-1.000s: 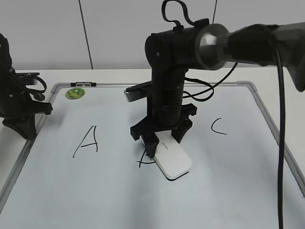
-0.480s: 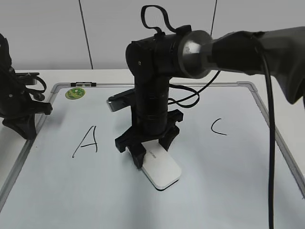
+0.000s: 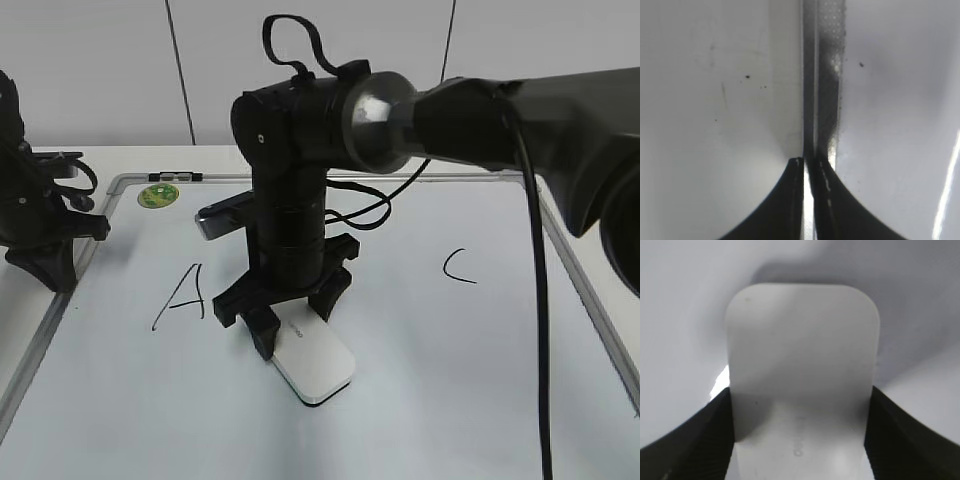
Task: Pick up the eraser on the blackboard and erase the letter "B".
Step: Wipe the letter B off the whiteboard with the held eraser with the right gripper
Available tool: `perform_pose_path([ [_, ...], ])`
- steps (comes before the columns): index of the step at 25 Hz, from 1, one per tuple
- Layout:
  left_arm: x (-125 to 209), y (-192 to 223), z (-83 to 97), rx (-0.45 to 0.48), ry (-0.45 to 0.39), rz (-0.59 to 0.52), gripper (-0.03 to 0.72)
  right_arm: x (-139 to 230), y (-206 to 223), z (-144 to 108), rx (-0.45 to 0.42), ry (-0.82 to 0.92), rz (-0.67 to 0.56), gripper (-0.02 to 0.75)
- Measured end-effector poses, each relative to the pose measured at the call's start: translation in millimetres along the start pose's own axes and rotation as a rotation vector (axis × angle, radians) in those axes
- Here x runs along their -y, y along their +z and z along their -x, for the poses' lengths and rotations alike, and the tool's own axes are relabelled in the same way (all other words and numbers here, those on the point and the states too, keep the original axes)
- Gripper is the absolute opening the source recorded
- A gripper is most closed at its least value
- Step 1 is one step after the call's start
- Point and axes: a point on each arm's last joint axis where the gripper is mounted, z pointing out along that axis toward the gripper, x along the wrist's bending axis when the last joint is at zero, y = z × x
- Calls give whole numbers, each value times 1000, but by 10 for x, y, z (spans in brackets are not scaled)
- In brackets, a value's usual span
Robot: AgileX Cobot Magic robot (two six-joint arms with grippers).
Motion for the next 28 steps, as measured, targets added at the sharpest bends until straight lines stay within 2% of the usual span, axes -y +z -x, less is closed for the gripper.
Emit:
perform_pose_path([
  [7, 0, 0, 2, 2, 0, 0, 22, -5, 3, 40, 33, 23, 2, 530],
  [15, -2, 0, 2, 2, 0, 2, 22, -16, -10, 242, 33, 77, 6, 530],
  [20, -3, 0, 2, 2, 0, 3, 22, -18, -24, 441, 52, 113, 10, 529],
  [28, -4, 0, 2, 2, 0, 5, 22, 8, -76, 949, 115, 215, 22, 529],
])
